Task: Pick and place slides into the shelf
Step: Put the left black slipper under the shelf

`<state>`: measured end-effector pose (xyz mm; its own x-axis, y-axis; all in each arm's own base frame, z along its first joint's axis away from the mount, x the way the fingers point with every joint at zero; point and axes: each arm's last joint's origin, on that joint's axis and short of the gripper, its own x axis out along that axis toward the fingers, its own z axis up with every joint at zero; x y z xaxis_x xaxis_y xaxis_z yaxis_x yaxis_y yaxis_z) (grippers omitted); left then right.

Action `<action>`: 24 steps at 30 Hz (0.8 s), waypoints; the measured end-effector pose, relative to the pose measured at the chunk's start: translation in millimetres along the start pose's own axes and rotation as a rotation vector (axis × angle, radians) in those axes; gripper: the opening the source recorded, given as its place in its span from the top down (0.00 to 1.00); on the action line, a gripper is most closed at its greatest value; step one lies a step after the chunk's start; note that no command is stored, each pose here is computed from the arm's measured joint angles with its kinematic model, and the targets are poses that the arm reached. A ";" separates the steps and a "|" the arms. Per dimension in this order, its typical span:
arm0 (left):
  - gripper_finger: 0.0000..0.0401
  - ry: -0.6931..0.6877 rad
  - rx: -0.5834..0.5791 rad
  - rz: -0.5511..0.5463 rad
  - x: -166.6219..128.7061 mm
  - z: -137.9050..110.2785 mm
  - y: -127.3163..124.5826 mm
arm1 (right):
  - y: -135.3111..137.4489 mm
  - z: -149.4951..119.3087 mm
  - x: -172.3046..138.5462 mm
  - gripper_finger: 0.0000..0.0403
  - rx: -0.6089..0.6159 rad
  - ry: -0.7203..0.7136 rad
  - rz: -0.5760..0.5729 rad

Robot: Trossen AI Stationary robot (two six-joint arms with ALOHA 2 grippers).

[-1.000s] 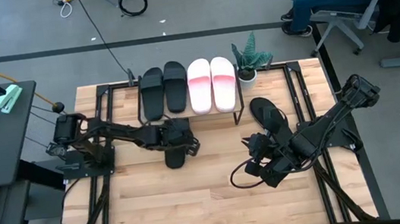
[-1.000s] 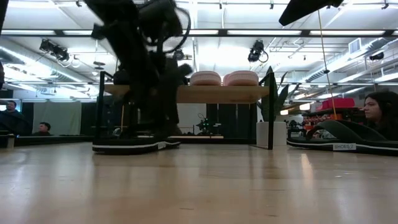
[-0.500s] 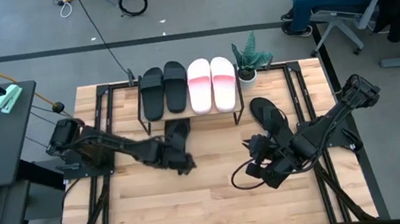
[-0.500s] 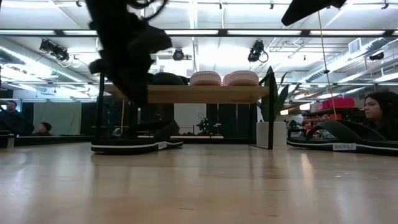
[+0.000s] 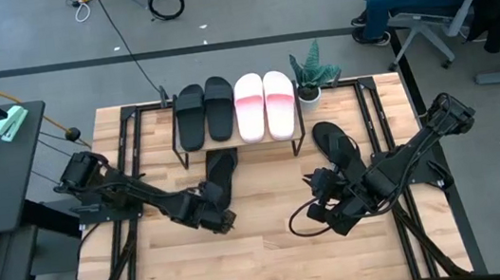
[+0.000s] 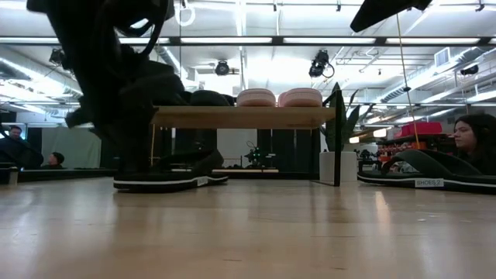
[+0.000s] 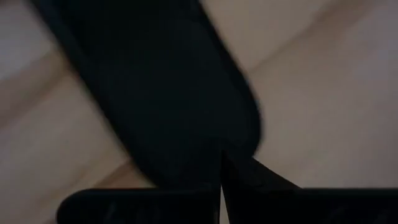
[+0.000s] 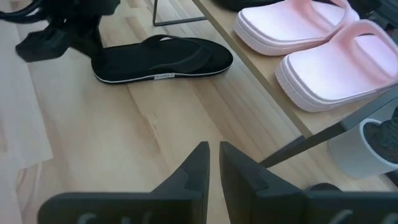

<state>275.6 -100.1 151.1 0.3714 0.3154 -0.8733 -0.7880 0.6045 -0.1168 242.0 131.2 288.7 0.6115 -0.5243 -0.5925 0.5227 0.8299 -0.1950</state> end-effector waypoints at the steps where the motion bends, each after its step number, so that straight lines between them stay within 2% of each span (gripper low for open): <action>1: 0.99 -0.009 -0.004 -0.025 2.5 -1.1 -0.4 | -0.1 0.1 0.0 0.89 -0.004 -0.004 -0.003; 6: 0.98 -0.037 -0.013 -0.073 14.2 3.3 4.3 | -1.4 1.4 1.9 0.89 0.000 -0.005 -0.012; 18: 0.99 -0.078 -0.072 0.049 37.2 43.0 31.3 | -4.9 4.5 7.2 0.89 0.015 0.000 -0.033; 24: 0.99 -0.066 -0.095 0.125 42.6 53.7 44.2 | -4.7 4.2 7.2 0.89 0.027 0.007 -0.027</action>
<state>283.0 -20.7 134.2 0.2966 0.4334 -0.8510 -0.8719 0.4865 -0.0561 246.4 122.7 288.6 0.5928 -0.5448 -0.5930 0.5545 0.8102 -0.1901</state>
